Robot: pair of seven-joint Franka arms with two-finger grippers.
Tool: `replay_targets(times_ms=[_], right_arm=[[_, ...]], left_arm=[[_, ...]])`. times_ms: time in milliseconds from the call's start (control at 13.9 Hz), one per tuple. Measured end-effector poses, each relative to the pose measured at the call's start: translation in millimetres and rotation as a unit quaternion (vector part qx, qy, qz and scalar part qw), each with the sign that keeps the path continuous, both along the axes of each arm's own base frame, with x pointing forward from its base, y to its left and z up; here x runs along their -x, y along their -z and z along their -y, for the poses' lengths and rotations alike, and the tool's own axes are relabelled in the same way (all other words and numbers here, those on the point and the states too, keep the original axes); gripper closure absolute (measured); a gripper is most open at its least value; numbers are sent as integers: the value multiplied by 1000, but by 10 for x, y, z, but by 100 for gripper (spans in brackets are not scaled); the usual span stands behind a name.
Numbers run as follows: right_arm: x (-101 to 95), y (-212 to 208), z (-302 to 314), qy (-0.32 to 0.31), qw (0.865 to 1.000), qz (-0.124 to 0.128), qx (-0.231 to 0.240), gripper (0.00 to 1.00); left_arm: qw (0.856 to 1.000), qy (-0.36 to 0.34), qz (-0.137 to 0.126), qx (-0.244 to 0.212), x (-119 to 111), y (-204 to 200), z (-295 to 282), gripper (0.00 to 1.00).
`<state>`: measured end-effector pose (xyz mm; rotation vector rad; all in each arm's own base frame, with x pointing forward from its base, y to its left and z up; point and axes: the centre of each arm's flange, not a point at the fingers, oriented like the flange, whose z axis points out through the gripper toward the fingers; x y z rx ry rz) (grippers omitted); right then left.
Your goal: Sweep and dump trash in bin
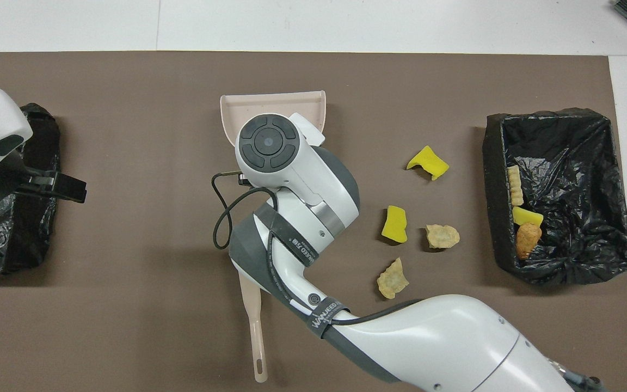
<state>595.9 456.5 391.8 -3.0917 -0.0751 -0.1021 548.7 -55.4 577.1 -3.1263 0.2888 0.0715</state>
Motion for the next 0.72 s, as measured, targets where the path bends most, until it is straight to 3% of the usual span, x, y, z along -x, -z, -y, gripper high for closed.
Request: replay_targets(times_ms=[505, 722], right_arm=[[471, 330, -596, 20, 1000, -23, 6, 69], [531, 479, -734, 32, 999, -19, -5, 69]], left_arm=[[1000, 0, -1, 1, 3, 12, 6, 0], [1000, 2, -2, 1, 5, 13, 21, 0]])
